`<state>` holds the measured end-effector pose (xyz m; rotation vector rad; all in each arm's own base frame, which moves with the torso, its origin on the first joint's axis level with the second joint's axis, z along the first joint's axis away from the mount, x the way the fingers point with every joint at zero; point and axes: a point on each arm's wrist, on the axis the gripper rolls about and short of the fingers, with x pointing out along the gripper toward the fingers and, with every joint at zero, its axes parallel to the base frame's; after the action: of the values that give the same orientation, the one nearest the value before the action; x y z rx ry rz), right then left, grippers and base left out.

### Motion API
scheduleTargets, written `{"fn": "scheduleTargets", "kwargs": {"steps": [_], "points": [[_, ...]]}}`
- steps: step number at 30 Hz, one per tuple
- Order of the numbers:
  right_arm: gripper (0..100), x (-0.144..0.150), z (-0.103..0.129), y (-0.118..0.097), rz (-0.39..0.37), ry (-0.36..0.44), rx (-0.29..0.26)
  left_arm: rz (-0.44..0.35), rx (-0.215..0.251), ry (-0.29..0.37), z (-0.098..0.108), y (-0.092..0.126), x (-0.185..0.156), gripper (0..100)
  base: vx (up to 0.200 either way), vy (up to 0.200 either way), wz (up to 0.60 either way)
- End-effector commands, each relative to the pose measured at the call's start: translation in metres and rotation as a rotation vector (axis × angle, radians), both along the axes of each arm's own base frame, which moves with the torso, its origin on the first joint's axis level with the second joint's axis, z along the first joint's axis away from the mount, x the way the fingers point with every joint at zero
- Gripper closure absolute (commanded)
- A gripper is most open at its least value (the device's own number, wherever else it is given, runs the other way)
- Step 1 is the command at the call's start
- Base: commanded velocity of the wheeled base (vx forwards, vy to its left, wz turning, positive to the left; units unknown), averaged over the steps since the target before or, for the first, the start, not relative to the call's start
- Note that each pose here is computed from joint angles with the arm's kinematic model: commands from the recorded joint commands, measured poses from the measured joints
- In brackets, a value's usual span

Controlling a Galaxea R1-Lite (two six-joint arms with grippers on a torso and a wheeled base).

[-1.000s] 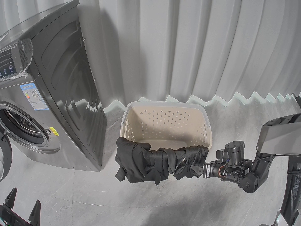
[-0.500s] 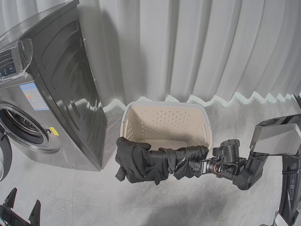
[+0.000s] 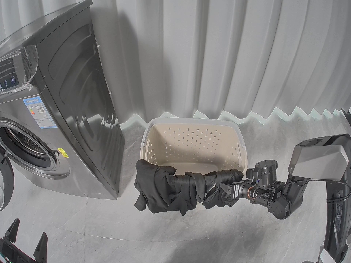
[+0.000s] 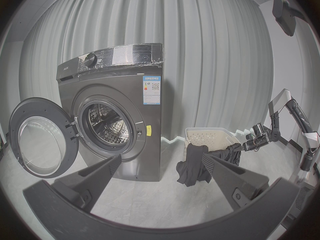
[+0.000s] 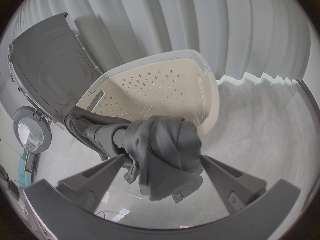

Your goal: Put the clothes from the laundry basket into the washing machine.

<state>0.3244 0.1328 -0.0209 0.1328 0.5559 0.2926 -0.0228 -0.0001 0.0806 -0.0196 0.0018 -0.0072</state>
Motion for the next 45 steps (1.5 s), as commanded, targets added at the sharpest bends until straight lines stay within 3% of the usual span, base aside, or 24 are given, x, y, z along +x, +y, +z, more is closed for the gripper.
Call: {"fn": "scheduleTargets", "kwargs": {"steps": [1, 27, 28, 45], "points": [[100, 0.001, 0.001, 0.000, 0.000, -0.014, 0.004, 0.000, 0.000, -0.002, -0.005, 0.000, 0.000, 0, 0.000, 0.000, 0.00], [100, -0.033, 0.004, -0.012, 0.019, -0.090, 0.035, 0.000, -0.002, -0.002, -0.005, 0.000, 0.000, 0, 0.000, 0.000, 0.00], [0, -0.033, 0.004, -0.011, 0.023, -0.095, 0.037, 0.000, 0.000, -0.002, -0.005, 0.000, 0.000, 0, 0.000, 0.000, 0.00], [0, -0.009, -0.010, -0.004, 0.019, -0.115, 0.027, 0.001, -0.002, -0.002, -0.005, 0.000, 0.000, 0, 0.000, 0.000, 0.00]]}}
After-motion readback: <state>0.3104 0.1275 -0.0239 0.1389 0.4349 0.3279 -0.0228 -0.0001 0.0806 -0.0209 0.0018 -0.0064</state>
